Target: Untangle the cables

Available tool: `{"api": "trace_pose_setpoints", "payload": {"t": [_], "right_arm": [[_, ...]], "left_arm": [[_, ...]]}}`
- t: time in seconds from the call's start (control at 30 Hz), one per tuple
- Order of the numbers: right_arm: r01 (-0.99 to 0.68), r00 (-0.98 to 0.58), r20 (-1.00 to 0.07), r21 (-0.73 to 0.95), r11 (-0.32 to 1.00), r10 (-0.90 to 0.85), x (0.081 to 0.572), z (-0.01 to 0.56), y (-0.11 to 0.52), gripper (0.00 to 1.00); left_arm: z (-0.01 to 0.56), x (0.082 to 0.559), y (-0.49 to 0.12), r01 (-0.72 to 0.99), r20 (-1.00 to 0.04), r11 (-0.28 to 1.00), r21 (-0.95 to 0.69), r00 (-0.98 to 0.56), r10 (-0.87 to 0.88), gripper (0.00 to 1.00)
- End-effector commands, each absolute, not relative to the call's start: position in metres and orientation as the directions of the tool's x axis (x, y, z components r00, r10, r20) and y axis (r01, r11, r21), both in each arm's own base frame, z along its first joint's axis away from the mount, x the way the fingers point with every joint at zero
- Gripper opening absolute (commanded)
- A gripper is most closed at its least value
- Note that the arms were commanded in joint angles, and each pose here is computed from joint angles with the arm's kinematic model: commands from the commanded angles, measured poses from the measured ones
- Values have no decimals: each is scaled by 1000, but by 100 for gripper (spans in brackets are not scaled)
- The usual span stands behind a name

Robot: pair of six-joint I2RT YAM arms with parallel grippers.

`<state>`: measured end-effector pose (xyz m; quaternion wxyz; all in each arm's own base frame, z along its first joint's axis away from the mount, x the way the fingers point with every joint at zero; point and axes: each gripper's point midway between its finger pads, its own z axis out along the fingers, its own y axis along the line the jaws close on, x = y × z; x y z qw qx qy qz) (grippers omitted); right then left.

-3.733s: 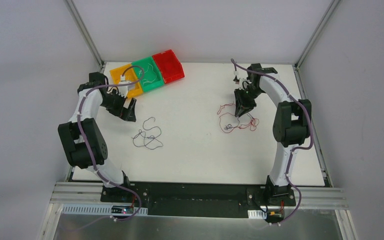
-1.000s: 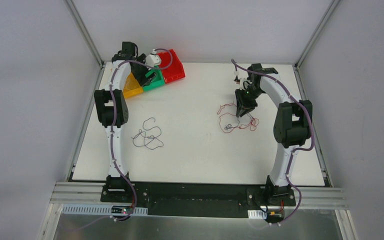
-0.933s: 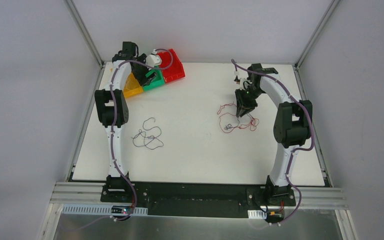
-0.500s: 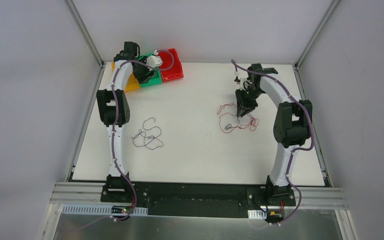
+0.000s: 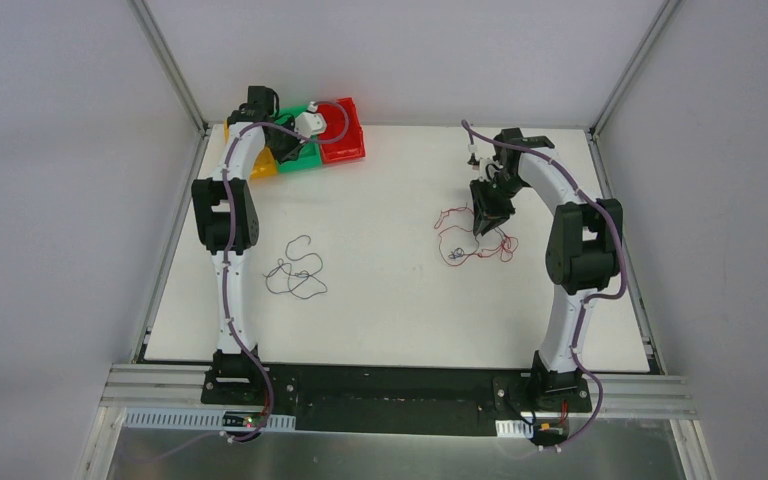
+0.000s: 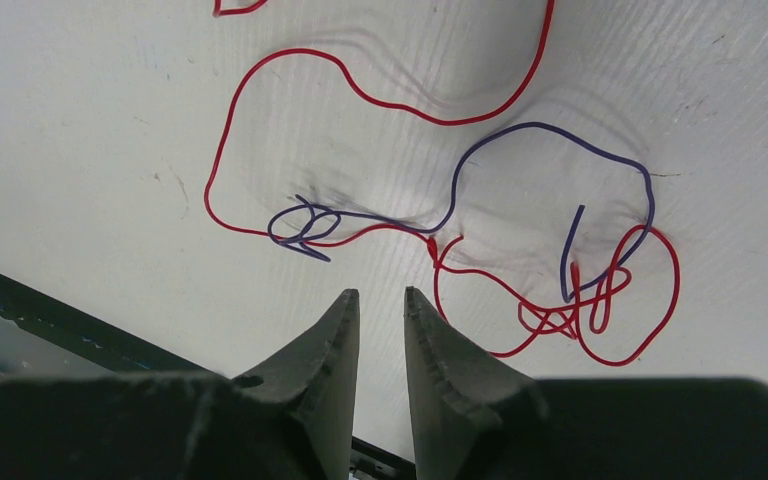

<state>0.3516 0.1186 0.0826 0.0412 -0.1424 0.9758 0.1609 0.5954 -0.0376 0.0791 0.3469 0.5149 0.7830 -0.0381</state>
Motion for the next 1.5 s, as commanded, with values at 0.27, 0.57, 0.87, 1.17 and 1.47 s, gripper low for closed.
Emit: {"api": "trace_pose_setpoints", "payload": {"t": [0.27,0.57,0.87,1.17,1.47], "right_arm": [[-303,-952,-131,298,905,-275,352,91,119,26],[-296,-955,-120,309,904,-272,346,89,119,25],[-292,-956,-127,306,906,-265,348,91,120,26],[-295,-955,-127,298,908,-268,345,90,117,26],[-295,-955,-130,306,905,-268,348,91,119,25]], "left_arm": [[120,588,-47,821,-632,487,298,-213,745,0],[137,634,-40,646,-634,636,423,-290,717,21],[85,641,-41,673,-505,544,501,-283,815,19],[79,587,-84,765,-554,533,362,-283,783,10],[107,537,-132,785,-611,583,209,-361,705,19]]}}
